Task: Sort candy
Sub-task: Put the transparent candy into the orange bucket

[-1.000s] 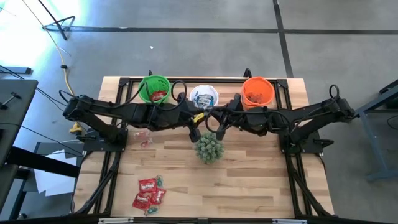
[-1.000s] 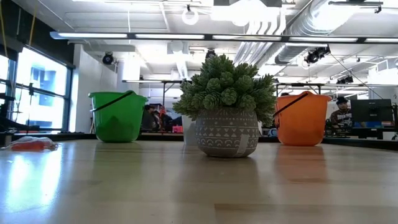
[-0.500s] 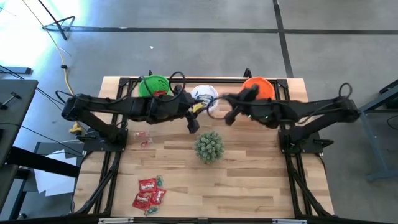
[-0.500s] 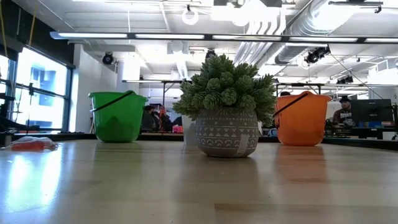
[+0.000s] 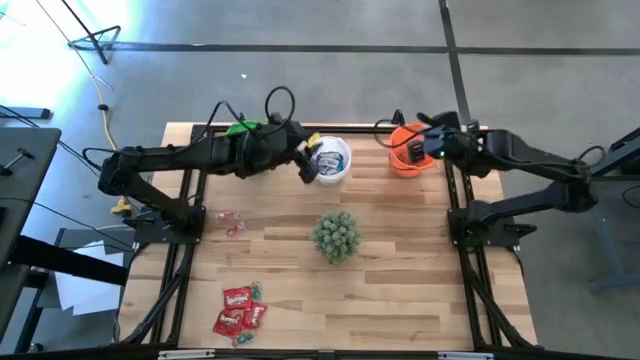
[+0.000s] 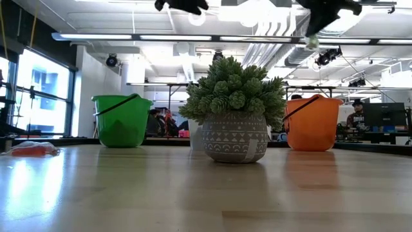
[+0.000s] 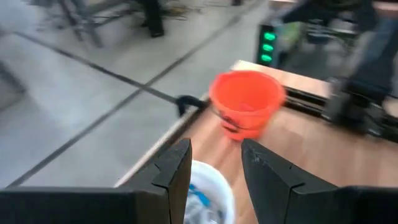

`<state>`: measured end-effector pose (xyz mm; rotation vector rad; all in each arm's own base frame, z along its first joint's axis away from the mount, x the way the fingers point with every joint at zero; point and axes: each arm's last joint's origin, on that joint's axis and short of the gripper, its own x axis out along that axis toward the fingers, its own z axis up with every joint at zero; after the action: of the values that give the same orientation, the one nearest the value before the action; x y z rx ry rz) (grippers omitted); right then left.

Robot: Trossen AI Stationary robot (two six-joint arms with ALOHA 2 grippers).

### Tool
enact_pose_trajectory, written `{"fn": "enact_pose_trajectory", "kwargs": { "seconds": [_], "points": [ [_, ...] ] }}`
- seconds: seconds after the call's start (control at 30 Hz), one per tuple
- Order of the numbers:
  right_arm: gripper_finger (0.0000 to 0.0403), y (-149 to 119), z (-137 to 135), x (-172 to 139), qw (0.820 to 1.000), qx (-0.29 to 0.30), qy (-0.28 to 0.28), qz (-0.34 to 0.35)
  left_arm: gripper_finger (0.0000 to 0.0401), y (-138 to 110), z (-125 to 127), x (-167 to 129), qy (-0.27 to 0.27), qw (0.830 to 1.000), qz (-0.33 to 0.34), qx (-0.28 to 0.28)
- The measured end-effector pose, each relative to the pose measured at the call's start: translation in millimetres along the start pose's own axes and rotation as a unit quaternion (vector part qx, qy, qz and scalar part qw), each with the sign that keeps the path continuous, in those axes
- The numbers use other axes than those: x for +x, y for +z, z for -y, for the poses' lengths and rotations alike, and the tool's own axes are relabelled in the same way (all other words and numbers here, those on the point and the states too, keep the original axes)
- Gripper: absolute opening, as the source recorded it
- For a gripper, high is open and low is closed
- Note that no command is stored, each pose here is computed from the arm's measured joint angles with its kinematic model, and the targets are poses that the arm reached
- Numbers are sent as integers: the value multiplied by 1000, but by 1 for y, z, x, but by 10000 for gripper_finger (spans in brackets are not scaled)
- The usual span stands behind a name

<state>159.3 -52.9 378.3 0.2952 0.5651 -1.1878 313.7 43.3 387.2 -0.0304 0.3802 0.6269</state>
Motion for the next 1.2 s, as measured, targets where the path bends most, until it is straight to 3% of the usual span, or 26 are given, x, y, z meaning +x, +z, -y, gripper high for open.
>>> {"fn": "enact_pose_trajectory", "kwargs": {
  "seconds": [0.23,0.47,0.67,0.87,1.0,1.2],
  "points": [
    [1,7,19,13,998,-18,9,-54,129,10,-38,14,150,988,36,-23],
    [1,-3,28,53,993,-51,23,-107,129,27,-68,16,208,974,90,-22],
    [1,-11,44,99,993,10,63,-99,129,42,-90,17,244,957,154,-36],
    [2,-19,74,125,985,86,97,-117,129,47,-105,17,263,946,180,-64],
    [35,-26,83,135,971,118,144,-152,129,47,-109,18,266,945,180,-65],
    [118,-27,84,141,967,100,168,-162,129,46,-111,19,267,945,178,-64]
  ]
}}
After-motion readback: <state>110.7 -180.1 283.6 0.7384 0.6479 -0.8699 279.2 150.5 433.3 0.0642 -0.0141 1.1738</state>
